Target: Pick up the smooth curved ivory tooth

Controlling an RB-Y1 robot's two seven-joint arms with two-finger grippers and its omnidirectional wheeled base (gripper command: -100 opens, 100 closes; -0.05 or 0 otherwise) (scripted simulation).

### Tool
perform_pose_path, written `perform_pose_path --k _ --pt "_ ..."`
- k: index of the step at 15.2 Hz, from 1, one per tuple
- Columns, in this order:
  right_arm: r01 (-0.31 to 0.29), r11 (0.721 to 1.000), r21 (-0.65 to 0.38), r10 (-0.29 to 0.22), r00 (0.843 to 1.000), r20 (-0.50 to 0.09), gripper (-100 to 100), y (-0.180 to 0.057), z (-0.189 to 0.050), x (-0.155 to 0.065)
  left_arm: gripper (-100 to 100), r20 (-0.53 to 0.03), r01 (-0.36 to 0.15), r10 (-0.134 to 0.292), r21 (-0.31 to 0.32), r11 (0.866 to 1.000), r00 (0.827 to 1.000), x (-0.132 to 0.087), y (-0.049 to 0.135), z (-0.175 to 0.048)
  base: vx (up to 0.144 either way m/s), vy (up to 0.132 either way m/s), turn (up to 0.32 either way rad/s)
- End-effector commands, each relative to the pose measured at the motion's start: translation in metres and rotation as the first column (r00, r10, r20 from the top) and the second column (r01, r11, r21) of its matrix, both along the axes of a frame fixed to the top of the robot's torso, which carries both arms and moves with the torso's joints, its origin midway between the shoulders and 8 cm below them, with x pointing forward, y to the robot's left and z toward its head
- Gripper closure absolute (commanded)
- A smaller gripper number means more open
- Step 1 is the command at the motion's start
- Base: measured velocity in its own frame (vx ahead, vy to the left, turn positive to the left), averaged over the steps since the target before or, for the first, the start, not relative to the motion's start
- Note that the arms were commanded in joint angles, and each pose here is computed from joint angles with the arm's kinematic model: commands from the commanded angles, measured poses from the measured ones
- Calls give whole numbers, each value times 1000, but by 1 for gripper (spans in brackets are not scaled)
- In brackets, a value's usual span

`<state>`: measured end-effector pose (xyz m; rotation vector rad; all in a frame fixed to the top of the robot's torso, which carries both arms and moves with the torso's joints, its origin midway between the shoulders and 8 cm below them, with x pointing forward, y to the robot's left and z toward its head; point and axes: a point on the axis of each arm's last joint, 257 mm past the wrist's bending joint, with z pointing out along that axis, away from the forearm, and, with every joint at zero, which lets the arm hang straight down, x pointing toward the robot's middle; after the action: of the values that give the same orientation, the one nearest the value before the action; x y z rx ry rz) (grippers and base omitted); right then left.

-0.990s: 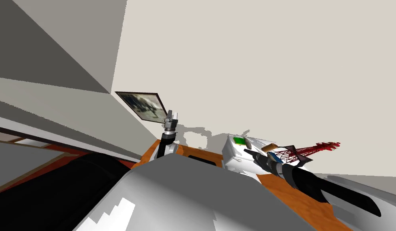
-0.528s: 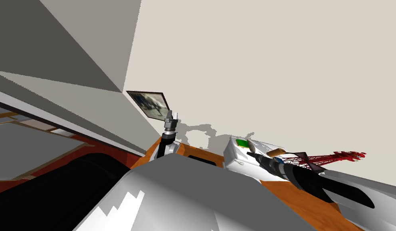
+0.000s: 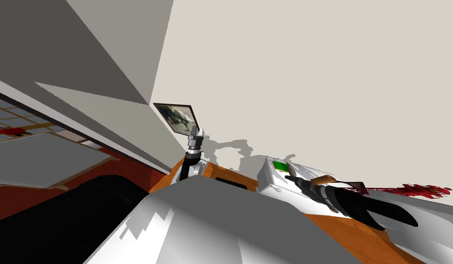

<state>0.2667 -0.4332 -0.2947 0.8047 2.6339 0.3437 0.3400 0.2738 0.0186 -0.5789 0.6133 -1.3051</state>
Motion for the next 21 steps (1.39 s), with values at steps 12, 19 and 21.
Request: perform_pose_path --k 12,19,21 --pt "-20 969 -246 -24 984 -175 -100 -60 -1 -12 0 0 0 0 0 1000 1000 0 0 0 -18 -22 163" --pt "-61 928 -368 -32 970 -241 -100 -85 5 -9 0 0 0 0 0 1000 1000 0 0 0 -23 -21 192" --pt "-70 915 -397 -37 966 -254 -100 -91 7 -8 0 0 0 0 0 1000 1000 0 0 0 -19 -16 133"
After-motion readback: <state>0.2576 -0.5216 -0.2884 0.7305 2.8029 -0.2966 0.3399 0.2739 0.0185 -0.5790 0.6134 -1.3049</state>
